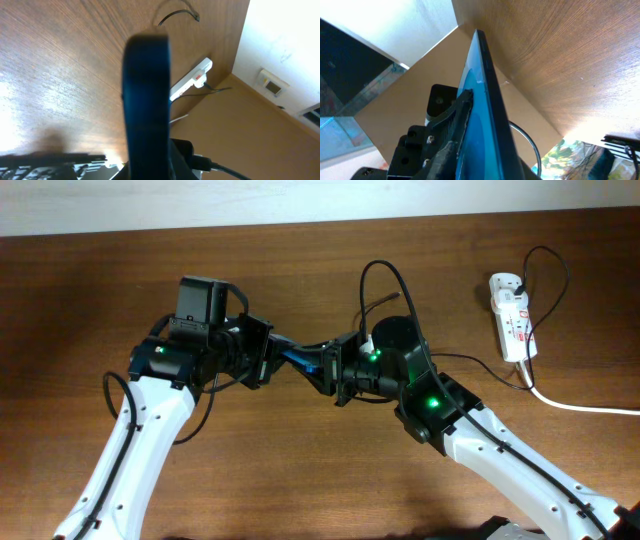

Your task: Plug charger to phone and switch on socket

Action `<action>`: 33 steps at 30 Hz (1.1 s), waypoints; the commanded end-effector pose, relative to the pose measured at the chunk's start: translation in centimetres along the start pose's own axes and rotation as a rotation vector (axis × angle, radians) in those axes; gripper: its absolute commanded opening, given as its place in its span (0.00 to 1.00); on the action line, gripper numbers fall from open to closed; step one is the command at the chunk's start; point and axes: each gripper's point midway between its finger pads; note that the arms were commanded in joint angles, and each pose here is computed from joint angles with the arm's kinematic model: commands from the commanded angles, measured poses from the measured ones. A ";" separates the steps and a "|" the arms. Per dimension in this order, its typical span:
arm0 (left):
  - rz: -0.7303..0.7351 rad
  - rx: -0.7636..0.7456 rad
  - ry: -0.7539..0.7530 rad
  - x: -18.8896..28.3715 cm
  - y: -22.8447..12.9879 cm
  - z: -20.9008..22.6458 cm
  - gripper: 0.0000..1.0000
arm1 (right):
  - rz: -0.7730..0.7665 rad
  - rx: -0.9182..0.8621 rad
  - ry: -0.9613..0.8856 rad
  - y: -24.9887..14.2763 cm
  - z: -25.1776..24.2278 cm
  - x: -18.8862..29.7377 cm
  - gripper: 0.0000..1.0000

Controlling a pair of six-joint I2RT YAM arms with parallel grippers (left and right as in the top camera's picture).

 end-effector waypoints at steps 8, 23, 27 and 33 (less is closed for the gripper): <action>-0.108 -0.341 -0.043 2.1 4.5 -1.0 0.00 | -0.091 0.288 -0.098 1.5 -1.8 0.5 0.46; -0.023 -0.417 -0.015 2.9 4.2 0.4 0.00 | -0.274 0.315 -0.860 5.8 -17.3 9.1 0.70; -0.023 -0.416 -0.014 2.9 4.2 0.4 0.00 | -0.270 0.306 -0.880 5.7 -17.7 9.5 0.71; -0.018 -0.404 0.000 2.9 4.2 0.8 0.00 | -0.266 0.291 -0.915 5.5 -18.3 10.1 0.80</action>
Point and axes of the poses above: each gripper's point midway between its finger pads, its own x axis back along the fingers, its own z axis along the line the jaws close on, y = z × x, and after that the axes turned 12 degrees about x, right-handed
